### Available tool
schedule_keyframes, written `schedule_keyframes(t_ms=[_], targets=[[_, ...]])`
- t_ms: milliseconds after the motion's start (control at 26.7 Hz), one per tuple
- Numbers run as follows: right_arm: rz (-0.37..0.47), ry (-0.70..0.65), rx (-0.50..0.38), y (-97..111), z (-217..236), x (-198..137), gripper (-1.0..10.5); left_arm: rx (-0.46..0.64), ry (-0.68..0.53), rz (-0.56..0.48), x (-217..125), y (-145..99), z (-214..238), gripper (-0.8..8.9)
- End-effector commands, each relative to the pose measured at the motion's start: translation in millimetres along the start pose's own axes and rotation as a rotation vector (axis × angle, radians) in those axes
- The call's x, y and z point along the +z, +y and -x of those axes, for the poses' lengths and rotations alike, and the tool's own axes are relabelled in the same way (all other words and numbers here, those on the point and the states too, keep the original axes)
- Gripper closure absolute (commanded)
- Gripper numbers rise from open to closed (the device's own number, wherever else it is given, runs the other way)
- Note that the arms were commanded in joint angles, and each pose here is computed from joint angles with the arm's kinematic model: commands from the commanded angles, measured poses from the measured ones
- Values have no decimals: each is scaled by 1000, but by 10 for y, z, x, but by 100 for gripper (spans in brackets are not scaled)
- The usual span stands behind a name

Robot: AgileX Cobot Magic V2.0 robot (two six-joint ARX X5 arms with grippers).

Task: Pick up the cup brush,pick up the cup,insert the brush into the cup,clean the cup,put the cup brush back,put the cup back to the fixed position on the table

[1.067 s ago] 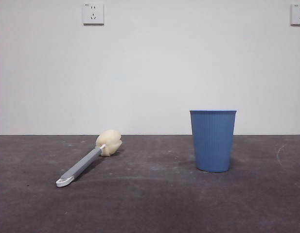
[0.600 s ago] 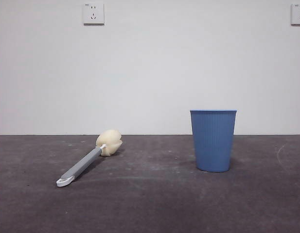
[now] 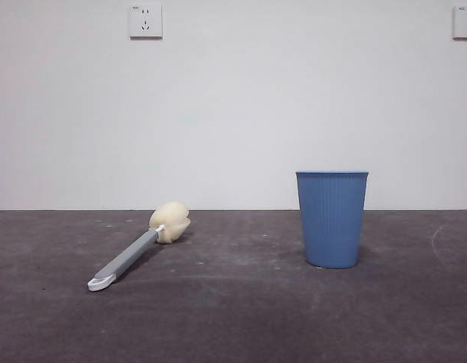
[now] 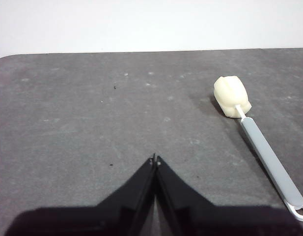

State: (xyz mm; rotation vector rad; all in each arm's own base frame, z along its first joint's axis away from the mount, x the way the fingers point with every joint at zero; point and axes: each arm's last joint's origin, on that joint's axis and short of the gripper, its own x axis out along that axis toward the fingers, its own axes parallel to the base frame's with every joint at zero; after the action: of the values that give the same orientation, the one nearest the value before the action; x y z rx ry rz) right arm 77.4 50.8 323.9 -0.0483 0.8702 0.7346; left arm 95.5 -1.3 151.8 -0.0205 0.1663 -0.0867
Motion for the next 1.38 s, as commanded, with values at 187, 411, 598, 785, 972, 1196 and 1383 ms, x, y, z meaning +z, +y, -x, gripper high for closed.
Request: schedule_keyframes(t_ms=[187, 411, 598, 785, 972, 1196, 1383], targets=[[52, -30, -33, -6, 8, 28, 946, 4, 7, 6, -39, 5, -12, 817], [234, -360, -158, -25, 136, 288, 946, 4, 7, 6, -39, 5, -12, 817], [266, -608, -250, -20, 353, 387, 946, 4, 7, 6, -39, 5, -12, 817], [249, -709, -363, -63, 447, 302, 946, 4, 7, 6, -39, 5, -12, 817], [244, -820, -430, -165, 315, 121, 946, 4, 7, 6, -39, 5, -12, 817], [163, -932, -466, -405, -151, -287, 946, 4, 7, 6, -39, 5, -12, 817], [103, -951, -480, -576, -525, -656, 946, 4, 7, 6, -39, 5, -12, 817]])
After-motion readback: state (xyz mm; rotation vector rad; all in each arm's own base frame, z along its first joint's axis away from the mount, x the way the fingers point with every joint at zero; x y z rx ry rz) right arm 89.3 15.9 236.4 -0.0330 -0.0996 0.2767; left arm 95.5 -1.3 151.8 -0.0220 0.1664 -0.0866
